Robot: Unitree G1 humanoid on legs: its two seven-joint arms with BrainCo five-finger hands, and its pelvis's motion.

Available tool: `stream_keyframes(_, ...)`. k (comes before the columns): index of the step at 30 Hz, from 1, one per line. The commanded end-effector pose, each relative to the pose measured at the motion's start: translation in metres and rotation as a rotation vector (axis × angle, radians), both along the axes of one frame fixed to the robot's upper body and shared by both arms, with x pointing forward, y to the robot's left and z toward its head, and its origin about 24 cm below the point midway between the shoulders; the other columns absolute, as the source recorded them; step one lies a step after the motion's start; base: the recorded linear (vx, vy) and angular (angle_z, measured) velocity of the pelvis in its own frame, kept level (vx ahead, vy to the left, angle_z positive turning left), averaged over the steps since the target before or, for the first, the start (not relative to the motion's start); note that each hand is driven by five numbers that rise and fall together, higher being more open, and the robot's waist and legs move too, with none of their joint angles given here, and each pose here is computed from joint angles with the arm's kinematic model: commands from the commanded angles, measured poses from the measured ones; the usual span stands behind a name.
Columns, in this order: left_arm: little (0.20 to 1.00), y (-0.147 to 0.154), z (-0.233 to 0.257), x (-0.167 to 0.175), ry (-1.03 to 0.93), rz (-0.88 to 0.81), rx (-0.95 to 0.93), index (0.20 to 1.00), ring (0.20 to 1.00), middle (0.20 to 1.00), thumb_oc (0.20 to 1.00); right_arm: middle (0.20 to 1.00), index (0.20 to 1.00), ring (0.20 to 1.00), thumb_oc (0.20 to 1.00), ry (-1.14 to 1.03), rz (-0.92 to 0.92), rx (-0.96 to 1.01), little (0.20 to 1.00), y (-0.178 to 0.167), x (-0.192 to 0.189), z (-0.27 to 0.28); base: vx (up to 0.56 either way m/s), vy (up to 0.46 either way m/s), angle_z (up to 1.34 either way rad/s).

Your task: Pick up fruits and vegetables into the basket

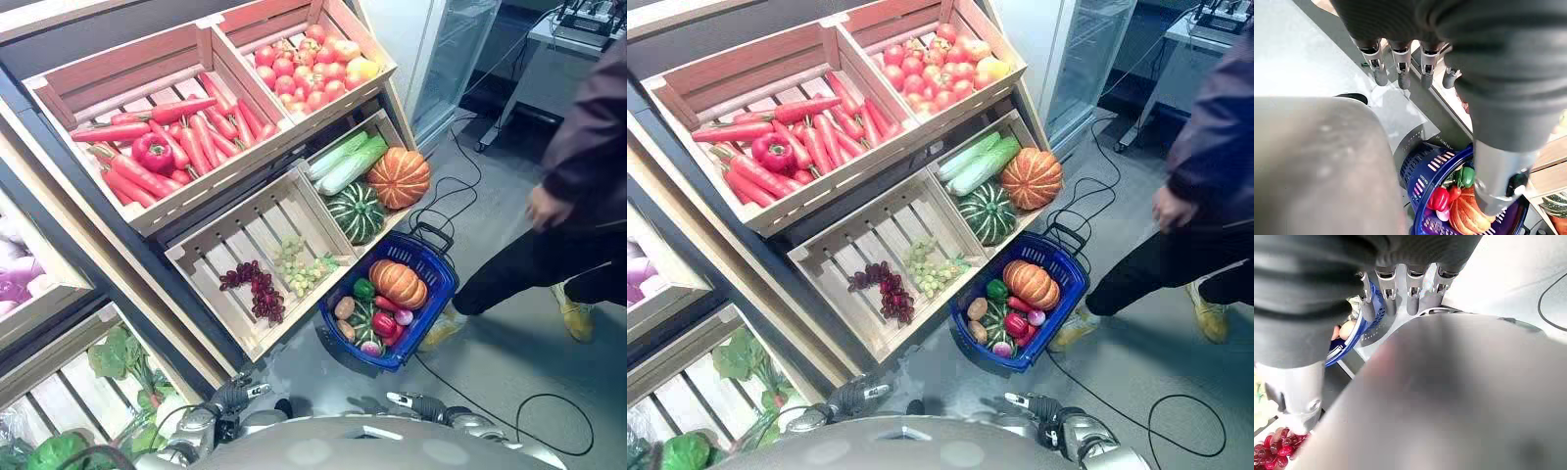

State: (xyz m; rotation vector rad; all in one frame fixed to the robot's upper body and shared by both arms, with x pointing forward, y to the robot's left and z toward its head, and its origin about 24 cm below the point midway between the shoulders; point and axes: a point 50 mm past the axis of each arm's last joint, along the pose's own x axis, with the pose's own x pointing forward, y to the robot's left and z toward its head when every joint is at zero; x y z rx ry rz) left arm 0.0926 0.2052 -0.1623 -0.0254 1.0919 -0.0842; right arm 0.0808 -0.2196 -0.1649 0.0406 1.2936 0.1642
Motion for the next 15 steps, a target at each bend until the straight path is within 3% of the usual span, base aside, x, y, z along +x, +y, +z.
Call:
stream_keyframes(1, 1.0, -0.0209, 0.0025, 0.0238, -0.047, -0.059, -0.025, 1.0, 1.0, 1.0, 1.0, 1.0, 1.0, 1.0, 1.0, -0.035, 0.0, 0.012, 1.0, 0.009, 0.0251, 0.003, 0.41, 0.242, -0.14)
stream_keyframes(15, 1.0, -0.0231, 0.0055, 0.0301, -0.085, -0.084, -0.044, 1.0, 1.0, 1.0, 1.0, 1.0, 1.0, 1.0, 1.0, -0.043, -0.009, 0.011, 1.0, 0.0051, 0.0274, 0.0044, 0.0, 0.001, 0.02)
